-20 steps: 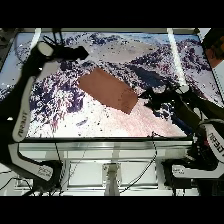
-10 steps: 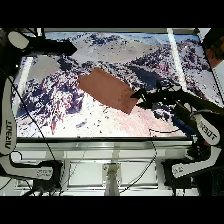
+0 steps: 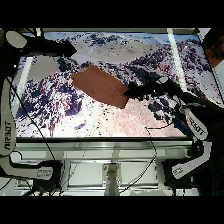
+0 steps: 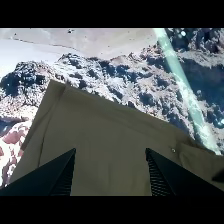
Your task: Fold the clothes and pants, and hang the long-sleeved shirts on hangers.
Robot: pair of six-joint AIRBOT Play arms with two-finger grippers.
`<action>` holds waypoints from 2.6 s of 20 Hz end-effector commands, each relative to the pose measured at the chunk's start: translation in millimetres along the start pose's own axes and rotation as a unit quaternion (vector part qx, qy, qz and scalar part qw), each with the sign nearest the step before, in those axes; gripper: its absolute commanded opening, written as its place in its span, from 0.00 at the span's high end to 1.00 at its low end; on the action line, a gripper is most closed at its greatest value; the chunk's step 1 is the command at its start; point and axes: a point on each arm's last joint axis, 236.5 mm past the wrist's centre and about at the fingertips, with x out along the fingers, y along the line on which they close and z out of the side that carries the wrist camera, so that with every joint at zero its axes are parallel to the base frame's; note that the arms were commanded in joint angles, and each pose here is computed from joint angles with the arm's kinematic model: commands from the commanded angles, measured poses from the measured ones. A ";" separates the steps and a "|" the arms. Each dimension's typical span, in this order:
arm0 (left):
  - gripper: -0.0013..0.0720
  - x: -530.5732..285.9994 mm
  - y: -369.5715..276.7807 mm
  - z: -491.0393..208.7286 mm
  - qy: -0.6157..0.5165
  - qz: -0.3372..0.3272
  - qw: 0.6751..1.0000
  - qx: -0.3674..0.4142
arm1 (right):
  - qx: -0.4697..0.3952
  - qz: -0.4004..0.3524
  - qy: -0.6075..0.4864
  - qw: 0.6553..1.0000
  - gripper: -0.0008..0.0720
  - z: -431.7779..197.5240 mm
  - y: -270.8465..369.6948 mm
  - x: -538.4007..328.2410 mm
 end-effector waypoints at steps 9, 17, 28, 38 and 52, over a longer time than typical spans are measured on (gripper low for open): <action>0.30 -1.1 -6.0 -16.6 0.035 -0.013 0.999 0.000 | 0.022 -0.133 0.017 0.991 0.11 13.4 -57.3 -63.0; 0.30 -1.9 -9.0 -24.8 0.053 -0.019 0.998 0.000 | 0.057 -0.093 0.031 0.993 0.13 32.3 -78.3 -63.7; 0.30 -1.9 -9.0 -24.8 0.053 -0.019 0.998 0.000 | 0.045 -0.071 0.040 0.996 0.13 38.5 -58.7 3.9; 0.30 -1.7 -8.9 -24.9 0.053 -0.019 0.998 0.000 | -0.002 -0.020 0.054 0.998 0.98 36.4 -19.8 3.6; 0.97 -23.3 79.8 -131.2 0.255 0.141 0.956 0.015 | 0.102 -0.246 -0.216 0.940 0.98 43.1 -163.7 -414.2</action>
